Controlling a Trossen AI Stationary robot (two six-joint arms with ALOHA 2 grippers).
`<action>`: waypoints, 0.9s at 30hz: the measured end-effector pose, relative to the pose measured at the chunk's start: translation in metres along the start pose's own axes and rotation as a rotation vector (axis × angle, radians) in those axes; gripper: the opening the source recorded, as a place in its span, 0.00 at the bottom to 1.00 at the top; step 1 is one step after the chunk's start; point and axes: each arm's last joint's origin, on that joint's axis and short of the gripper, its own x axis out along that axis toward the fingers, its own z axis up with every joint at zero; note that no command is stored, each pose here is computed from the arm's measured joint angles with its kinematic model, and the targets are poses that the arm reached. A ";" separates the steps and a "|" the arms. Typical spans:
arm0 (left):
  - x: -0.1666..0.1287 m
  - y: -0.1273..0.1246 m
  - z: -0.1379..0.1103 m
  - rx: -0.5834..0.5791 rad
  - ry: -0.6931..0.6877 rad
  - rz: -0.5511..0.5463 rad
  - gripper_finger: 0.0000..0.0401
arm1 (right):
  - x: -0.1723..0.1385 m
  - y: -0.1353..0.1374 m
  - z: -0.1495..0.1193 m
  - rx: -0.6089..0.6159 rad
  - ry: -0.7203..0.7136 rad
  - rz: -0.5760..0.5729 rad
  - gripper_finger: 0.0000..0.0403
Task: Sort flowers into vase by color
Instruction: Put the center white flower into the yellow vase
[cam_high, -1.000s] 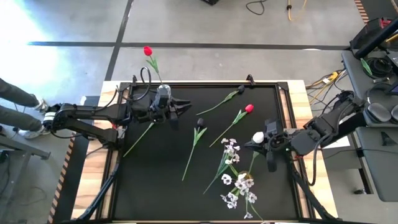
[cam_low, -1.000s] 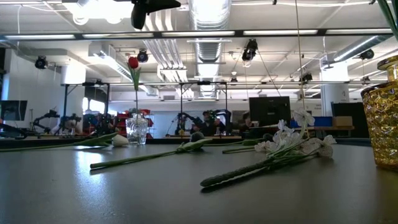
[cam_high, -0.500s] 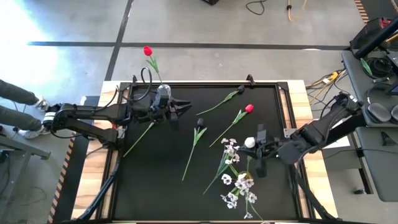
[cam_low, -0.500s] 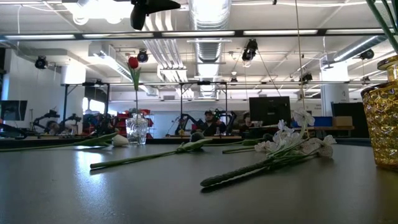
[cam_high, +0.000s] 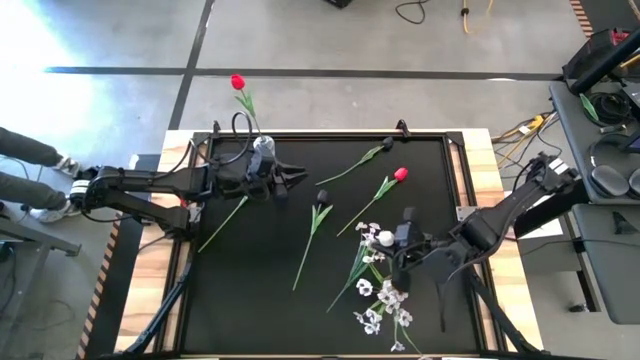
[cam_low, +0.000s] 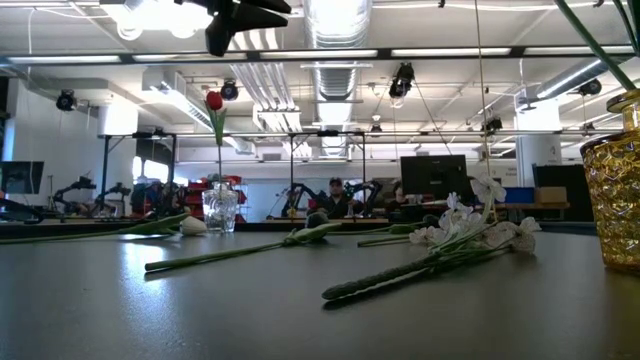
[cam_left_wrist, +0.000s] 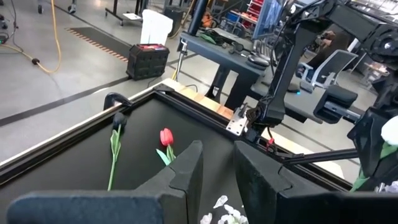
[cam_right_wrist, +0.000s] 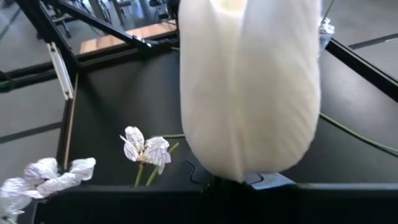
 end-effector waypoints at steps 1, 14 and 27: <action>0.001 0.000 -0.001 0.001 0.004 0.001 0.19 | 0.002 0.001 -0.001 -0.005 0.006 -0.004 0.02; 0.022 -0.007 -0.022 -0.016 0.082 -0.033 0.19 | 0.009 0.005 -0.008 0.090 0.070 0.023 0.19; 0.018 -0.011 -0.017 -0.021 0.053 -0.072 0.19 | -0.007 0.000 0.001 0.135 0.103 0.130 0.53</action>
